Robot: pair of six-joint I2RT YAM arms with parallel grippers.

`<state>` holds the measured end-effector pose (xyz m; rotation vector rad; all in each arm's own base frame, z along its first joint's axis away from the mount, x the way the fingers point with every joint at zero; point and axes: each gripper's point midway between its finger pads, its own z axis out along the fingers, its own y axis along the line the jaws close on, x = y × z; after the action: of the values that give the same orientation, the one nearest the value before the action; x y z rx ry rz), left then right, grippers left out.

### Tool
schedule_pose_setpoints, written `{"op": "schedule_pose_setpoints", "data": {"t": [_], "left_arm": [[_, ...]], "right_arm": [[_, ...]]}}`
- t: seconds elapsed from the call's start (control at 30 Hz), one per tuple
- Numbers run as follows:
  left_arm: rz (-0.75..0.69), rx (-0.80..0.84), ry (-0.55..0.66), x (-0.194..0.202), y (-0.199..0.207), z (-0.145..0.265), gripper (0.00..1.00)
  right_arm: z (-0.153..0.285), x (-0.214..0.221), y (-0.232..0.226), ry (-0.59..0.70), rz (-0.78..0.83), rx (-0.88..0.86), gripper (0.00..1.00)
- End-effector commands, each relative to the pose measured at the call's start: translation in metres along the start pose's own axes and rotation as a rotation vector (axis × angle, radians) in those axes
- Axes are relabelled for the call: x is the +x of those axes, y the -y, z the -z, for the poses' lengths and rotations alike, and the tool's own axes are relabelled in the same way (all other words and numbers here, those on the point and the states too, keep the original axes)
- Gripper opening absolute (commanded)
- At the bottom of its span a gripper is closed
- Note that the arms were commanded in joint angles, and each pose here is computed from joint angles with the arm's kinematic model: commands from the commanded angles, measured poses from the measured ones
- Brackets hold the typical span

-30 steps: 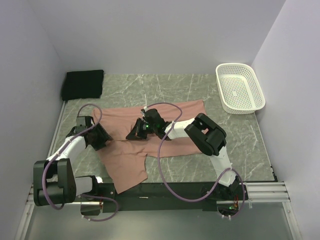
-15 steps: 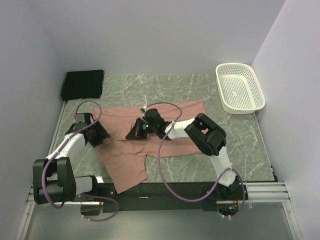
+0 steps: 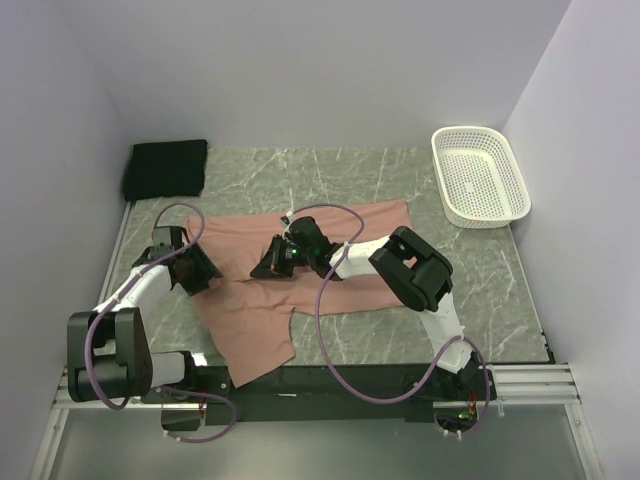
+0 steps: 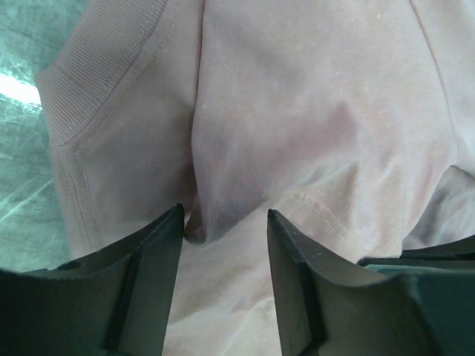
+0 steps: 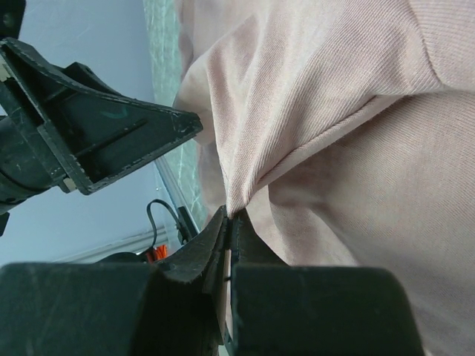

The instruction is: Fold and stack the t-shirts

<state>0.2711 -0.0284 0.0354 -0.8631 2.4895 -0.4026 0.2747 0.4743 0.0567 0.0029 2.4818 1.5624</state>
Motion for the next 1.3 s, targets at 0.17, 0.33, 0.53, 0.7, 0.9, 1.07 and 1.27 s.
{"op": "schedule_pose_setpoints", "data": {"t": [0.17,0.33,0.53,0.7,0.9,1.07,1.27], "left_arm": [[-0.017,0.023,0.020,-0.006,0.007,0.006,0.47],[-0.012,0.013,0.014,-0.007,0.006,0.005,0.40],[-0.015,-0.006,0.002,-0.009,0.006,0.010,0.16],[-0.017,0.000,0.016,-0.020,0.016,0.024,0.03],[0.008,0.024,-0.036,-0.015,0.026,0.031,0.05],[0.029,0.004,-0.085,-0.008,0.024,0.033,0.06],[0.048,-0.084,-0.111,0.002,0.006,0.037,0.18]], "right_arm": [[0.007,-0.009,-0.022,0.024,0.036,-0.057,0.00],[0.007,-0.008,-0.021,0.022,0.032,-0.057,0.00],[0.011,-0.011,-0.022,0.035,0.044,-0.050,0.00],[0.016,-0.015,-0.022,0.042,0.051,-0.041,0.00],[0.024,-0.021,-0.022,0.049,0.062,-0.023,0.00],[0.030,-0.022,-0.021,0.030,0.087,0.013,0.00],[0.028,-0.020,-0.012,-0.008,0.097,0.052,0.00]]}}
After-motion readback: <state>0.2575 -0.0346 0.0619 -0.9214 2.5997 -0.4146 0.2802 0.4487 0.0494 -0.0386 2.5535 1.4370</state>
